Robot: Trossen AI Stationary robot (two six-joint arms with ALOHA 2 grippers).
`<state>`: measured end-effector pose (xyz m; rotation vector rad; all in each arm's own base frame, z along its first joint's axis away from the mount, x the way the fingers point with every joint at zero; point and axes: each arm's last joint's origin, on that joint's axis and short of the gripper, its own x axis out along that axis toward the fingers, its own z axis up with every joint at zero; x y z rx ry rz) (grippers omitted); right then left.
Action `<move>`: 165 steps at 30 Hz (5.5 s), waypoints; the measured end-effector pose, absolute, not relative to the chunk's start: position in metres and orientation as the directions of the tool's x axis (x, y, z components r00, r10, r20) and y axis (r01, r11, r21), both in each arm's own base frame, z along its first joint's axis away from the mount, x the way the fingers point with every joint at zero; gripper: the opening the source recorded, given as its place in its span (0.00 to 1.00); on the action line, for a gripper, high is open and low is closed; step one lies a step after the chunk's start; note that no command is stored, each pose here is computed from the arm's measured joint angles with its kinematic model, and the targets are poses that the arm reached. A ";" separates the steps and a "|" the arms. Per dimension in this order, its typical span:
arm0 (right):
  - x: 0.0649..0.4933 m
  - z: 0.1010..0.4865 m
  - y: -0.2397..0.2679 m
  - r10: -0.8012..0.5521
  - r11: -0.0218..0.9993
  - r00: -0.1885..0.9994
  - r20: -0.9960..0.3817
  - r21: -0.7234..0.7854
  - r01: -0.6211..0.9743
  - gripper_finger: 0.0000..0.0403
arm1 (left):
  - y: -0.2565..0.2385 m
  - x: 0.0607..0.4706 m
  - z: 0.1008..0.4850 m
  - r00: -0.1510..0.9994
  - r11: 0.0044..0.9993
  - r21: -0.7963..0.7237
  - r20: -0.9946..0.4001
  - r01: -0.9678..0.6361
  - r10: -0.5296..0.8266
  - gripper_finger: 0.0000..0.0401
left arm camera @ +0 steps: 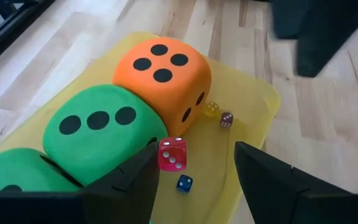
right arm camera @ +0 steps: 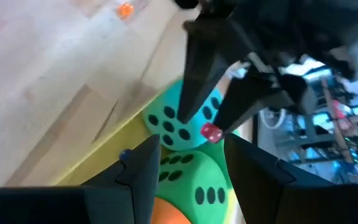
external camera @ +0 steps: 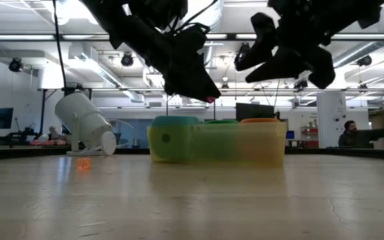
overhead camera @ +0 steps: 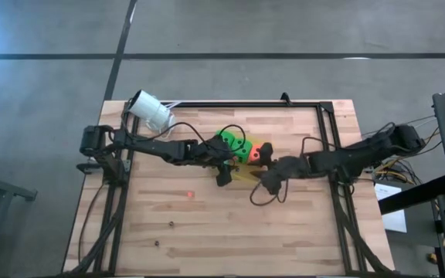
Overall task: Pick & Place Dice
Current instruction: Put the small red dice into the yellow bin, then put the small orange dice into the yellow bin
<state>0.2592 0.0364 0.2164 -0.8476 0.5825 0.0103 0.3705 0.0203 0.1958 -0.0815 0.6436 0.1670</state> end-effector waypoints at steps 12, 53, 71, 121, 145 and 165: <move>0.269 0.212 0.013 -0.095 0.560 0.860 -0.501 -0.741 -0.369 0.43 | 0.020 0.373 0.199 0.817 0.992 -0.010 -0.568 -0.125 0.097 0.51; 0.262 0.232 0.014 -0.125 0.565 0.815 -0.566 -0.716 -0.410 0.43 | 0.016 0.348 0.215 0.730 0.995 0.095 -0.678 -0.034 0.089 0.50; 0.215 0.261 0.063 0.076 0.697 0.837 -0.542 -0.571 -0.434 0.43 | -0.074 0.283 0.207 0.489 0.993 0.064 -0.873 0.097 0.008 0.49; 0.214 0.263 0.065 0.083 0.723 0.842 -0.533 -0.549 -0.419 0.43 | -0.073 0.254 0.124 0.354 1.000 0.020 -0.935 0.004 0.017 0.49; 0.214 0.263 0.065 0.083 0.730 0.842 -0.533 -0.542 -0.416 0.43 | -0.074 0.255 0.128 0.352 1.000 0.023 -0.936 0.010 0.018 0.12; 0.211 0.248 0.063 0.050 0.656 0.823 -0.565 -0.603 -0.454 0.43 | -0.058 0.316 0.202 0.667 0.991 0.082 -0.733 -0.108 0.133 0.12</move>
